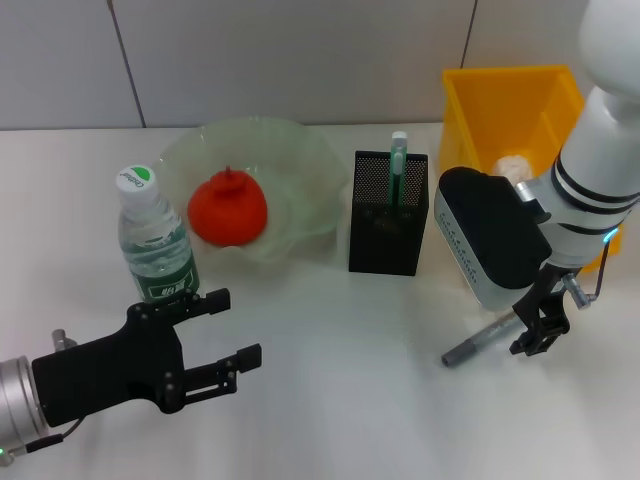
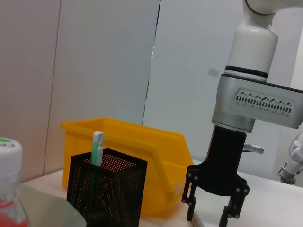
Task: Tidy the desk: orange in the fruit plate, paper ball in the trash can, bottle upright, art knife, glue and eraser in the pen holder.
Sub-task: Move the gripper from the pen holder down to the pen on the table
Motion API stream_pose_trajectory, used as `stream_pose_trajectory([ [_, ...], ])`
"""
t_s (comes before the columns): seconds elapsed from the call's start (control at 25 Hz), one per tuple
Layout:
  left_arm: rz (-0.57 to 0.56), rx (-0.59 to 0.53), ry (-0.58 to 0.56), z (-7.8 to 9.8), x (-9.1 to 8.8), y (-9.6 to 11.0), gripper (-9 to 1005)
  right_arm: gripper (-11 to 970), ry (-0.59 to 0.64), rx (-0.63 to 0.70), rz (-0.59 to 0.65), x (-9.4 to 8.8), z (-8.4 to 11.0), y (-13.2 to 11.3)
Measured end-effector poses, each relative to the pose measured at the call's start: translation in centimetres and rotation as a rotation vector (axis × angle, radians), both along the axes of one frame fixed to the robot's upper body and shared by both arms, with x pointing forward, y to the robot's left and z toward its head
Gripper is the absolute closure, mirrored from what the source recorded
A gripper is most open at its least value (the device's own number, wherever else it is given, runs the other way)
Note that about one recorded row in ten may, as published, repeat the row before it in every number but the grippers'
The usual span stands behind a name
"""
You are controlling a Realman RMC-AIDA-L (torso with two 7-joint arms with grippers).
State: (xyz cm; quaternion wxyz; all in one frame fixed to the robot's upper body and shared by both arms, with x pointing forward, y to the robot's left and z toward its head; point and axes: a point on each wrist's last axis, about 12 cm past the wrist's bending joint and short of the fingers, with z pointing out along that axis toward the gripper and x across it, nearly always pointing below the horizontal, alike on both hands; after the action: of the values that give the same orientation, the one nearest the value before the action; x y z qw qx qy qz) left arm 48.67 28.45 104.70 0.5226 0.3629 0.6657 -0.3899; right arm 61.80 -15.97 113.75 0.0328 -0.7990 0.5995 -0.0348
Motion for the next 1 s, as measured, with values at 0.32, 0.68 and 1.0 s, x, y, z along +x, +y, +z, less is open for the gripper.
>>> stream_pose_trajectory([
  [0.32,-0.001,0.000,-0.002,0.03,0.02,-0.03,197,430,-0.002,0.001,0.001,0.15,-0.27,0.15],
  [0.68,-0.001,-0.001,-0.004,0.07,0.00,0.00,197,477,0.001,-0.001,0.008,0.04,-0.67,0.31],
  [1.0,0.002,-0.004,-0.003,0.07,-0.06,0.07,197,504,-0.013,-0.011,0.014,0.11,-0.99,0.44],
])
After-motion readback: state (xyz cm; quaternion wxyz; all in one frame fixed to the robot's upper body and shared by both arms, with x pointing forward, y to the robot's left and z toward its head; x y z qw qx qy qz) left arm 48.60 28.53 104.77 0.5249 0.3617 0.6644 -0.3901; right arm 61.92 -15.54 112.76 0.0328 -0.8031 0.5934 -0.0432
